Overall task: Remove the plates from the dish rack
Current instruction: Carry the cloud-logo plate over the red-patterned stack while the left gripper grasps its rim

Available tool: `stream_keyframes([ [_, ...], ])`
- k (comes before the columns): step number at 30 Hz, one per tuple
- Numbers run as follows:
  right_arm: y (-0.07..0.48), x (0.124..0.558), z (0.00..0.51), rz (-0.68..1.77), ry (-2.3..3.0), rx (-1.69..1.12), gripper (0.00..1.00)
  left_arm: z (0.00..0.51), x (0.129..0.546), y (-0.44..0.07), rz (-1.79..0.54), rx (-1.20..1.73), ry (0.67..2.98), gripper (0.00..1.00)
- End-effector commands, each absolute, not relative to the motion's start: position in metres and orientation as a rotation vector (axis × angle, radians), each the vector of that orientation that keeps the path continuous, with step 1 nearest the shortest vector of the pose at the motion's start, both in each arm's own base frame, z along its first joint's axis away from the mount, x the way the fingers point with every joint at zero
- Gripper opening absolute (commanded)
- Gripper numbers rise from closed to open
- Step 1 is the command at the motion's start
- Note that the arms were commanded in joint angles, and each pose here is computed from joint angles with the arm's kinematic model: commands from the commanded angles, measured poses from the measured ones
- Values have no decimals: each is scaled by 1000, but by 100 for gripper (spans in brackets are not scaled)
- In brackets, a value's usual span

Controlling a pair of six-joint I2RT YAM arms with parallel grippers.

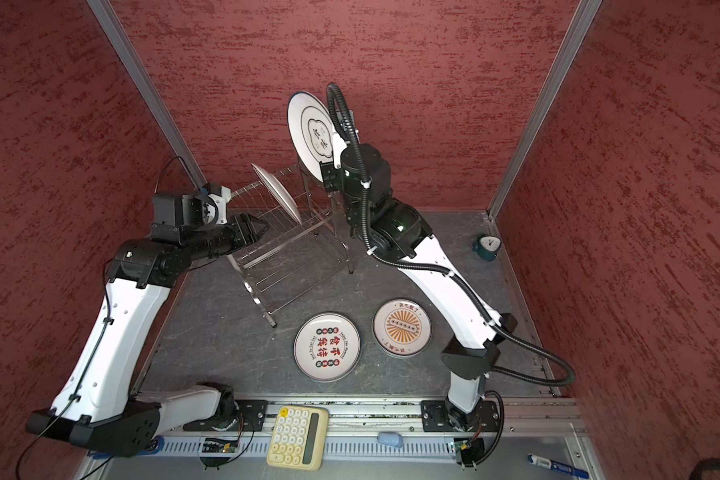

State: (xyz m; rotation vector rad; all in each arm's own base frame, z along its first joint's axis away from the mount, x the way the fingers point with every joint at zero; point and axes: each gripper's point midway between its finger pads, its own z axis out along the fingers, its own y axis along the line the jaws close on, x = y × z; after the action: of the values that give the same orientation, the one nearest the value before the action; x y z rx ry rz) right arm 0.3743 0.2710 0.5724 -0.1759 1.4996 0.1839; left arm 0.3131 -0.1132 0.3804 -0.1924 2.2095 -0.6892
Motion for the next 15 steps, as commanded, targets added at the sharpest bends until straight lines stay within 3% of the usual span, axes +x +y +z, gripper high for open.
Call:
stream_keyframes([
  [1, 243, 352, 589, 249, 1461, -78, 0, 376, 296, -127, -738, -160, 2227, 63],
  [5, 215, 330, 549, 276, 1610, -25, 0, 364, 279, -147, -802, -129, 2234, 63],
  [15, 187, 251, 395, 718, 1996, 119, 0, 314, 246, -192, -908, -76, 2275, 63],
])
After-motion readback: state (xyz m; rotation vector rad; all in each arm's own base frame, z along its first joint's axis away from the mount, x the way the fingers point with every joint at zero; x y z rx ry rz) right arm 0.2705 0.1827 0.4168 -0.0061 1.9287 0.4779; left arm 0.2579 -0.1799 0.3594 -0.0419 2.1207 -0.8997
